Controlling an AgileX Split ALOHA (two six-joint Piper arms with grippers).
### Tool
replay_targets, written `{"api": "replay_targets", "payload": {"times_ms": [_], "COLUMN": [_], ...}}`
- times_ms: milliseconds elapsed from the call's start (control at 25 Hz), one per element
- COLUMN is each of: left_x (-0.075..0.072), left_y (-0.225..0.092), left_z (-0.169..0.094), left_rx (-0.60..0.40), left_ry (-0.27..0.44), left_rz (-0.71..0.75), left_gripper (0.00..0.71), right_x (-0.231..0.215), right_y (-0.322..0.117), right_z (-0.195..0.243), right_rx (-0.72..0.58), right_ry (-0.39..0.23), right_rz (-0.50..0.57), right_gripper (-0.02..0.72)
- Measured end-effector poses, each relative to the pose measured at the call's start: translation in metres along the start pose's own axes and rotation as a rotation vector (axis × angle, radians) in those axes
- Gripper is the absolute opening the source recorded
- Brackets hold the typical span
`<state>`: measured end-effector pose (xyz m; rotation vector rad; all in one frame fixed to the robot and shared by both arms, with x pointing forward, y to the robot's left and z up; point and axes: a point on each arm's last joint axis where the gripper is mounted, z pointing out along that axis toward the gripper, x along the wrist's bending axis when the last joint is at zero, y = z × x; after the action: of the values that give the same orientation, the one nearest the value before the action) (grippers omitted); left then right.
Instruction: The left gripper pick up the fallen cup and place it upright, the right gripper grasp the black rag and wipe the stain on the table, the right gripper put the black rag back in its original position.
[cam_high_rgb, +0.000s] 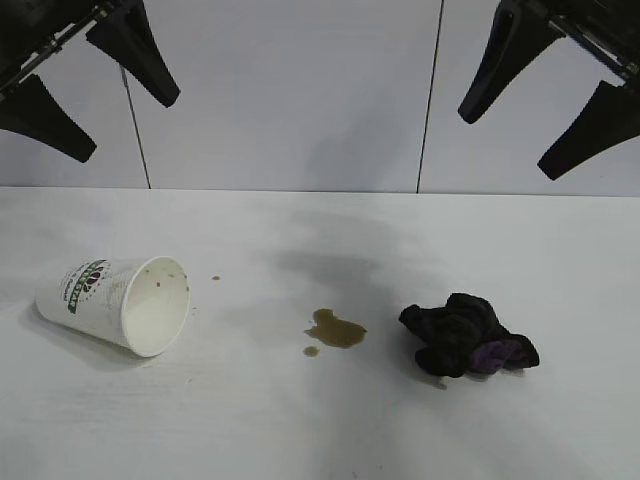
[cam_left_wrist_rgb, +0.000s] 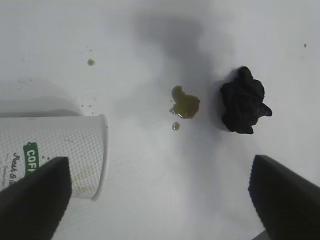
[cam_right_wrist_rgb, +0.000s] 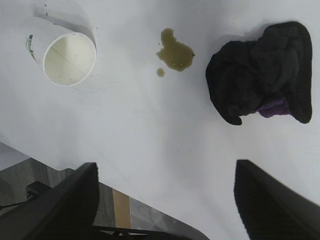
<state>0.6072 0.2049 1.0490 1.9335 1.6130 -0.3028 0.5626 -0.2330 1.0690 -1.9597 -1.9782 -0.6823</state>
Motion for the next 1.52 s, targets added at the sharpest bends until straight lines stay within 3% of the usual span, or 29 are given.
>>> {"api": "replay_targets", "payload": {"times_ms": [840, 1240, 1360, 1520], "left_x": [0.0, 0.0, -0.008, -0.033], "left_y": [0.001, 0.018, 0.023, 0.019], "left_z": [0.0, -0.005, -0.011, -0.012], "left_rx": [-0.011, -0.183, -0.195, -0.112], "left_ry": [0.003, 0.026, -0.002, -0.047], "left_rz": [0.0, -0.003, 0.086, 0.44], "left_gripper": [0.696, 0.696, 0.696, 0.696], "right_x": [0.0, 0.0, 0.0, 0.0], "right_y": [0.0, 0.0, 0.0, 0.0], "right_z": [0.0, 0.0, 0.0, 0.0], "right_rx": [0.0, 0.0, 0.0, 0.0], "right_ry": [0.0, 0.001, 0.001, 0.001], "right_rz": [0.0, 0.0, 0.0, 0.0], "right_gripper": [0.516, 0.516, 0.516, 0.516]}}
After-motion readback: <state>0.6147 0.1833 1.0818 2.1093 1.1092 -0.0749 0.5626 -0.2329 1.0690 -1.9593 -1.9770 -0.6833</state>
